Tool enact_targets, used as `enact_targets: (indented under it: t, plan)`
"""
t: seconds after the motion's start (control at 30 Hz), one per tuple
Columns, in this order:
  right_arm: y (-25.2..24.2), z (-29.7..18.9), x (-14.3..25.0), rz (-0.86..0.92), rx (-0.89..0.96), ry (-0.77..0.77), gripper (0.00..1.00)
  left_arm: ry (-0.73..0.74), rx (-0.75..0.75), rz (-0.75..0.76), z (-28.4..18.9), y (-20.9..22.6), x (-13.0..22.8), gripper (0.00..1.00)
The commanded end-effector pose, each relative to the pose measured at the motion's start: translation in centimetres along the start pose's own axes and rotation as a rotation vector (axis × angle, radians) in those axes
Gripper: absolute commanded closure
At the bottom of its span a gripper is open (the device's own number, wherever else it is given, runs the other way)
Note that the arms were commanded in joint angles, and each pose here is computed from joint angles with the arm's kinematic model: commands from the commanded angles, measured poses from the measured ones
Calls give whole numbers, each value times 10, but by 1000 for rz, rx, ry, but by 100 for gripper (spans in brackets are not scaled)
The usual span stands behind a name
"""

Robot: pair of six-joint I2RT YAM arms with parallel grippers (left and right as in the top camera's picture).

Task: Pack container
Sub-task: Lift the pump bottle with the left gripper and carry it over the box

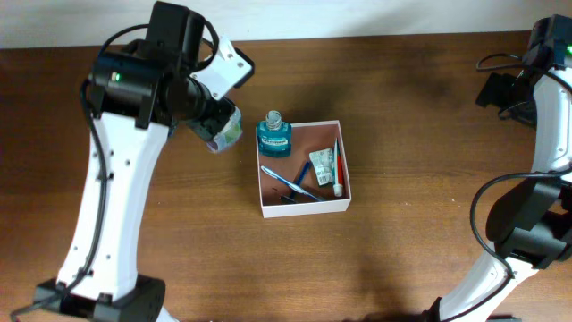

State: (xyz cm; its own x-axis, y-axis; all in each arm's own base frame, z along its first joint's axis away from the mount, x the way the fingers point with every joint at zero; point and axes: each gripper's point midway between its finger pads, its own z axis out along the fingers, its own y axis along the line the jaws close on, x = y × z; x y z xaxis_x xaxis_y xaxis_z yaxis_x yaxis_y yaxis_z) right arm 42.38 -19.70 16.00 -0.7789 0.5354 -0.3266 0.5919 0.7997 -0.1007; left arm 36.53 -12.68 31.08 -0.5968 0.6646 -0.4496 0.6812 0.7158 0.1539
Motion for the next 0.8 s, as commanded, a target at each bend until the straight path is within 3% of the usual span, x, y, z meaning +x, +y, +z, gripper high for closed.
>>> enact_targets:
  t: [0.0,0.37,0.43,0.5,0.77]
  plan:
    - [-1,-3,-3,-6,9,-14,2,-118,59,105,-26,-29,-21,81]
    - [-1,-3,-3,-6,9,-14,2,-301,165,305,-23,-65,-68,79]
    - [-1,-3,-3,-6,9,-14,2,-303,182,336,-17,-67,-71,79]
    - [-1,-3,-3,-6,9,-14,2,-305,216,367,-7,-72,-74,72]
    - [-1,-3,-3,-6,9,-14,2,-230,331,391,50,-91,-78,72]
